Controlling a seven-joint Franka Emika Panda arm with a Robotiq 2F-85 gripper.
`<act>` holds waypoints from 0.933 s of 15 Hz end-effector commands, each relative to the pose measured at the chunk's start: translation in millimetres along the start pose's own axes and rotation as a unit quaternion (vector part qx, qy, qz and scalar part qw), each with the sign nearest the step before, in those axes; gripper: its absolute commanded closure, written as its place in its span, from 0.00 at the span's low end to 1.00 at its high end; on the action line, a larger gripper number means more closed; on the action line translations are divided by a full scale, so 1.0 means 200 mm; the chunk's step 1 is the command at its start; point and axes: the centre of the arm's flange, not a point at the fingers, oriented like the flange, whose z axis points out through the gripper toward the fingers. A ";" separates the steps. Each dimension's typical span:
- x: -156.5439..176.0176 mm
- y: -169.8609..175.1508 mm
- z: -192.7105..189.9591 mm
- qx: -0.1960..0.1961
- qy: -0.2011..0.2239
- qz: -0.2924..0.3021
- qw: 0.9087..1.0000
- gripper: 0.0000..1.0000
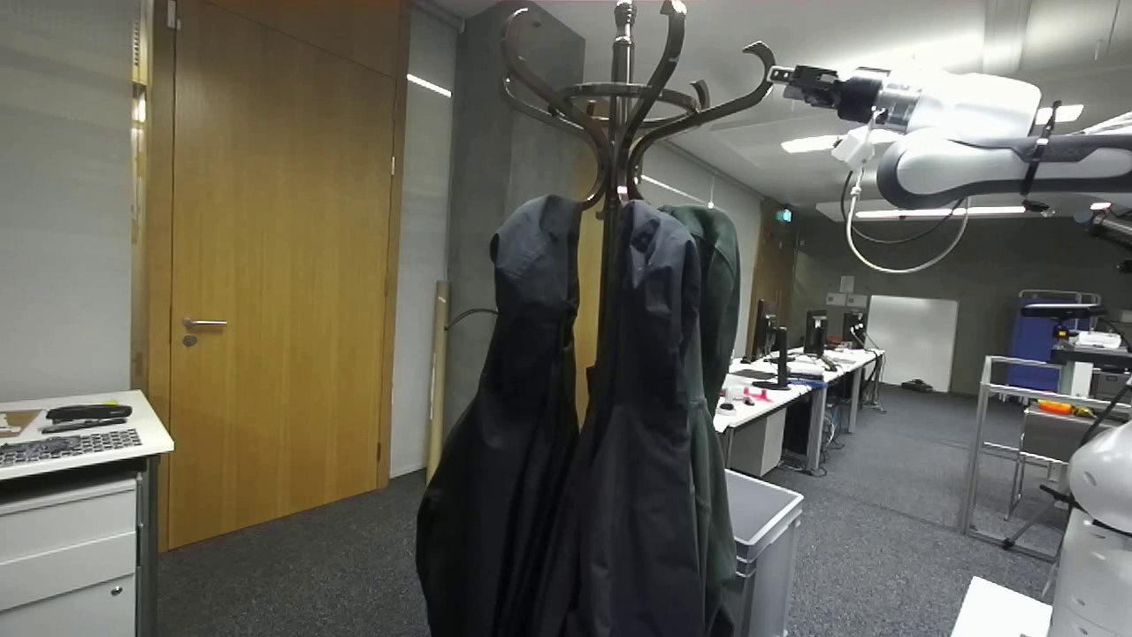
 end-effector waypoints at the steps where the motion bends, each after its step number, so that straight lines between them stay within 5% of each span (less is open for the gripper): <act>1: -0.06 0.08 0.05 -0.010 0.012 -0.014 1.000 0.00; 14: -0.08 0.18 0.09 -0.028 0.012 -0.011 0.999 0.00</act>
